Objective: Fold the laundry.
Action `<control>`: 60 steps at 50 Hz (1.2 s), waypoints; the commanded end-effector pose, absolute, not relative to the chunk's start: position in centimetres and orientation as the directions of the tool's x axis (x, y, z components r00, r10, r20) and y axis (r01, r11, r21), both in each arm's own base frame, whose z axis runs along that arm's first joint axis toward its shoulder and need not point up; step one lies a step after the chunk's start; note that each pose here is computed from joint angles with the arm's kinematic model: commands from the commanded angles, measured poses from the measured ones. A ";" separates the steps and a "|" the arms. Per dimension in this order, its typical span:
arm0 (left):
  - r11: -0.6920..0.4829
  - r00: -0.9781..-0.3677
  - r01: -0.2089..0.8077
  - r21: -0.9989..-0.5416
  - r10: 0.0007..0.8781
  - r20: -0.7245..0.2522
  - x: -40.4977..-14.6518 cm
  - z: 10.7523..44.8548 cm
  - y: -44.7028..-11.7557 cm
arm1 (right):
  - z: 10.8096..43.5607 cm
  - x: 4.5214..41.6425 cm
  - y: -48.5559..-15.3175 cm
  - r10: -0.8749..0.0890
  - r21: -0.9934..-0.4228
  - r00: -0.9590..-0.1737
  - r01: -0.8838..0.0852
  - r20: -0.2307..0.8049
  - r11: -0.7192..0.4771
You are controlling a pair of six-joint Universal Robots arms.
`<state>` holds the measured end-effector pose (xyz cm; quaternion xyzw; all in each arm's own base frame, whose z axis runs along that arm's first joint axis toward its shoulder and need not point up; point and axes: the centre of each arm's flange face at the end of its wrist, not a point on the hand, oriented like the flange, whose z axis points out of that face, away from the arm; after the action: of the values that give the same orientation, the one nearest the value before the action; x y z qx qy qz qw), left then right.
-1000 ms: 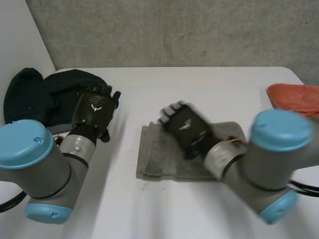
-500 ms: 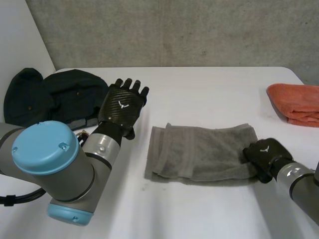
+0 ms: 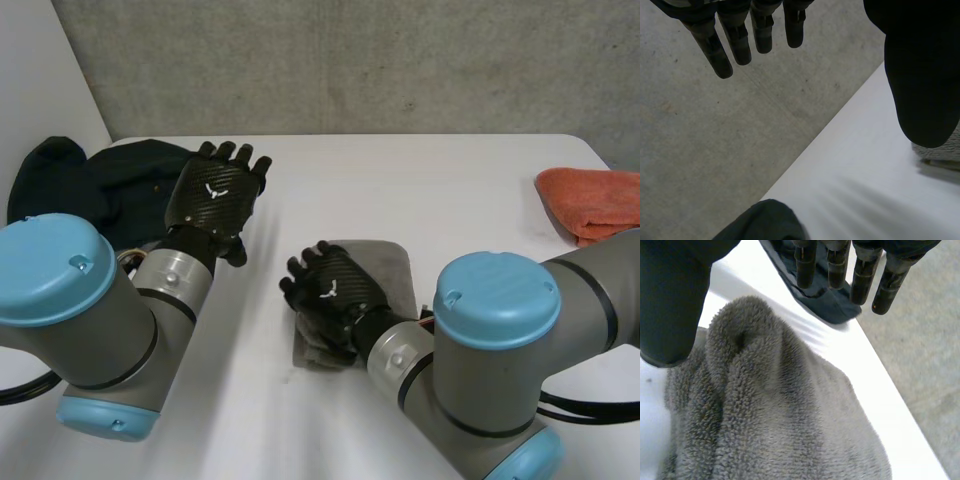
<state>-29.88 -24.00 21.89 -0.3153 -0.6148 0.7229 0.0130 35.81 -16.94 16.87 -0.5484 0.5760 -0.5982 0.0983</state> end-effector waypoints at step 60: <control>-0.056 -0.536 0.233 -0.971 0.826 -0.176 -34.3 27.5 -23.1 | 15.9 30.0 -17.7 -0.688 -0.936 -0.670 -0.351 0.279 -0.038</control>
<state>-34.47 -23.57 26.43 -0.3979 -0.6413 0.6220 0.2089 28.49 -20.24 18.77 -0.3402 0.6743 -0.6444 0.1196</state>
